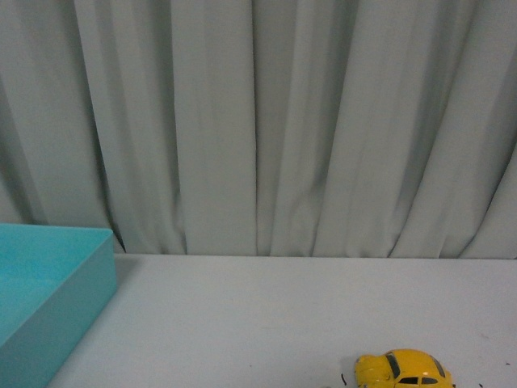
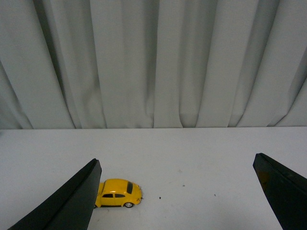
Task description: Wind up and store yellow beetle toy
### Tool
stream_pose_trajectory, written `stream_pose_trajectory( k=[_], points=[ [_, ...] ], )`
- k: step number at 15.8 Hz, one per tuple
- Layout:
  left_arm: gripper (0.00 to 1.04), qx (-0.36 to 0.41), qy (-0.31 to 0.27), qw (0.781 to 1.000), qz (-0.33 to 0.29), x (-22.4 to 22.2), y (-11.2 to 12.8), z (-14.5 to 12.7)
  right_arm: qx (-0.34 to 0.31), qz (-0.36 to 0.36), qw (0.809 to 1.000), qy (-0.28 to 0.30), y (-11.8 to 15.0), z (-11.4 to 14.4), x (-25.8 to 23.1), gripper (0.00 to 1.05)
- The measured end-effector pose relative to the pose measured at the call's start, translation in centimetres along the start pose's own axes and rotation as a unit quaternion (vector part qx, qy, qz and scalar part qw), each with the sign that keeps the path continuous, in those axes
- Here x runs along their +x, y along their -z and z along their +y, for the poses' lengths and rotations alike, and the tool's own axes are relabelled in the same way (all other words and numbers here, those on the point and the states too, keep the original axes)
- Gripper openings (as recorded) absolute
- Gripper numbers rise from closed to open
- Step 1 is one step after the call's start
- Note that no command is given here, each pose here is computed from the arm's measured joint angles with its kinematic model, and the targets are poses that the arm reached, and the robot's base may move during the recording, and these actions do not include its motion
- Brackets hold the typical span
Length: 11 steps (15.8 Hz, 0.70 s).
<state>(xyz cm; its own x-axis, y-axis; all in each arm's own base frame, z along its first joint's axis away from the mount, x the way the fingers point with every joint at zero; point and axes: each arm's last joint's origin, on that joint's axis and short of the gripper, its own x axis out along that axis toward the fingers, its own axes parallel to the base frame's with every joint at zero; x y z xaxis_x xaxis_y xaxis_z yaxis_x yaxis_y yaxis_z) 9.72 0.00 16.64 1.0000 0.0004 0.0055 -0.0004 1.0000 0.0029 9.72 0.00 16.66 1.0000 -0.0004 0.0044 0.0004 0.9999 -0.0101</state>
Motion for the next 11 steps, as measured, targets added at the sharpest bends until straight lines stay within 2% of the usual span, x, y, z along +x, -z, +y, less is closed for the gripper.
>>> stream_pose_trajectory(
  k=[11],
  points=[
    [0.98, 0.0, 0.0, 1.0, 0.001, 0.0, 0.01, 0.0, 0.0, 0.0, 1.0, 0.0, 0.01, 0.0, 0.0, 0.98]
  ],
)
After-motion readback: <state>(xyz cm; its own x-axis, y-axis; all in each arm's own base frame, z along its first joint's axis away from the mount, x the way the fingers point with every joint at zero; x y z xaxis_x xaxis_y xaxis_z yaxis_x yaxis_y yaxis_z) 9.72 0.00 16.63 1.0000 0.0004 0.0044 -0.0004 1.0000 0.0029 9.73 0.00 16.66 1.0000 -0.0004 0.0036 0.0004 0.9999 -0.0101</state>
